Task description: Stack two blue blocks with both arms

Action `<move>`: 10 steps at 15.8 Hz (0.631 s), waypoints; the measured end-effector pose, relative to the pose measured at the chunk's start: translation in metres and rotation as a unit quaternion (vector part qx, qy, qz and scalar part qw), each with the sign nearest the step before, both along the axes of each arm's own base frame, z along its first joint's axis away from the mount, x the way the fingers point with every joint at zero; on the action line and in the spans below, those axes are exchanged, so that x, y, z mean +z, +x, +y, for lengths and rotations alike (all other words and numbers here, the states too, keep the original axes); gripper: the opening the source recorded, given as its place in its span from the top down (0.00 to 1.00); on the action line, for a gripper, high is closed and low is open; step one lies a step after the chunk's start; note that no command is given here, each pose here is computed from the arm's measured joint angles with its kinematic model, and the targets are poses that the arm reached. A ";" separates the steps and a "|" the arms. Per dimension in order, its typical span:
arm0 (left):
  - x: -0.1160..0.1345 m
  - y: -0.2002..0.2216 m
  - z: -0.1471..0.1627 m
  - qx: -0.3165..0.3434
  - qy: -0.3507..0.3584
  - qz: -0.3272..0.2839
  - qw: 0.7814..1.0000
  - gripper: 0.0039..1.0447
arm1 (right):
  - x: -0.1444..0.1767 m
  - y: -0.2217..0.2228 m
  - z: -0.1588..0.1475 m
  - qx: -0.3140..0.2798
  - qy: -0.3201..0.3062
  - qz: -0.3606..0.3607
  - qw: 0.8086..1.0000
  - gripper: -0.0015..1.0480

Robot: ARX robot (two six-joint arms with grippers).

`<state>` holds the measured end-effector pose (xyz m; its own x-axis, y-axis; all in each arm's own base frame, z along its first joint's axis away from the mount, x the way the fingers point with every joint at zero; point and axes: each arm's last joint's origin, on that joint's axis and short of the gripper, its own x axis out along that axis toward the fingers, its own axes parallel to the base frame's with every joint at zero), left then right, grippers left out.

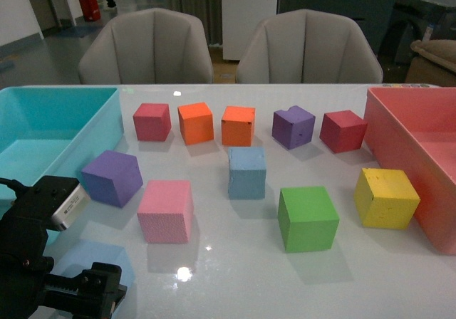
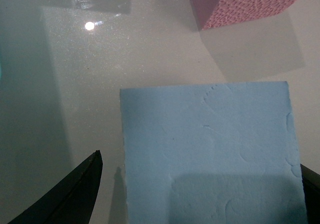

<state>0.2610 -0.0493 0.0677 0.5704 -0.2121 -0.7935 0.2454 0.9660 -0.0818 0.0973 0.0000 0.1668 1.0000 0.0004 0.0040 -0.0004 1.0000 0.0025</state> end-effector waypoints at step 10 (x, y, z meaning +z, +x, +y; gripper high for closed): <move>0.079 0.021 -0.057 -0.084 0.018 -0.089 0.992 0.54 | 0.000 0.000 0.000 0.000 0.000 0.000 1.000 0.06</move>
